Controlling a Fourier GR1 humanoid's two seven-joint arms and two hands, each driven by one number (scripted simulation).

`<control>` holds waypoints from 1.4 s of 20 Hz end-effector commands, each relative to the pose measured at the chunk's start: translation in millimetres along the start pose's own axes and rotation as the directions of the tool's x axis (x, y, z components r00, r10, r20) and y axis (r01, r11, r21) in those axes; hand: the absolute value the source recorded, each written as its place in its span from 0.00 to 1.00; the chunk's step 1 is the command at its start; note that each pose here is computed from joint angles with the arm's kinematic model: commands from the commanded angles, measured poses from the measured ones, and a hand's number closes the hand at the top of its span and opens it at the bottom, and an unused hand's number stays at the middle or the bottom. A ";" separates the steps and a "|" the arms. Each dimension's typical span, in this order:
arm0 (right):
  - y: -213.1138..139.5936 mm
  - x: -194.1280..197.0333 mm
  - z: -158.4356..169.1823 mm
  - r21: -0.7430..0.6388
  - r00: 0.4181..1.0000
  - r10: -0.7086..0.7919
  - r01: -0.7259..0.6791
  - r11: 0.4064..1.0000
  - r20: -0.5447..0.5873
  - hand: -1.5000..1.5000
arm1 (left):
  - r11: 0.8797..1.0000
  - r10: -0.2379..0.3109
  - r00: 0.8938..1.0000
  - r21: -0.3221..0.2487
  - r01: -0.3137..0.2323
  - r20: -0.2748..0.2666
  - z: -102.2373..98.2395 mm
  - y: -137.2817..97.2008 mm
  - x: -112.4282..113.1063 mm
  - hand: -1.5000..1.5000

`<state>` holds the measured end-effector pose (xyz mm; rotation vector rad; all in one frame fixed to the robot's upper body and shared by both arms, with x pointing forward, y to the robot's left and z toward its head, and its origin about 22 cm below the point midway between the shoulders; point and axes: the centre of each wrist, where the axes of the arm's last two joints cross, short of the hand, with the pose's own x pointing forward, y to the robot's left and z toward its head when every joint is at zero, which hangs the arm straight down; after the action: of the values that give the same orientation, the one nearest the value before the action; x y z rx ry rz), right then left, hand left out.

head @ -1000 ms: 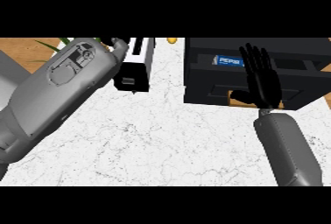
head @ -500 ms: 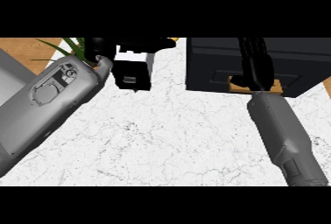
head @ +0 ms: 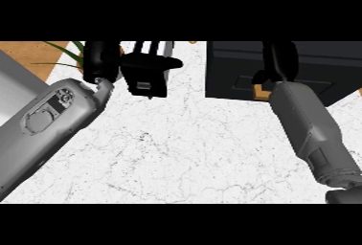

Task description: Pick up the can, place it into the drawer and close the drawer

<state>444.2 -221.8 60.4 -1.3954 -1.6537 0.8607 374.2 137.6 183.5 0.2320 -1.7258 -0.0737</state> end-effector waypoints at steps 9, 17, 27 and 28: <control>-15.3 14.5 -27.8 -0.009 0.997 -0.081 0.081 0.997 0.001 0.00 | 1.000 -0.021 1.000 -0.002 0.021 0.014 18.8 15.7 -20.9 0.00; -15.8 37.4 -32.6 -0.081 0.935 -0.355 0.353 0.932 -0.013 0.00 | 1.000 -0.008 1.000 -0.024 0.008 -0.005 28.0 16.2 -29.3 0.00; -16.8 58.5 -36.8 -0.130 0.698 -0.713 0.703 0.699 -0.063 0.00 | 1.000 -0.009 1.000 0.022 0.010 -0.021 32.9 32.7 -46.3 0.00; -23.1 49.8 -41.9 -0.135 0.661 -0.746 0.734 0.665 -0.079 0.00 | 0.999 -0.032 0.999 0.033 0.033 -0.019 35.1 35.8 -53.5 0.00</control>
<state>460.4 -192.1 84.8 -0.8388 -1.8940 0.4466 347.2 170.3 142.3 0.2550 -1.7127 -0.0669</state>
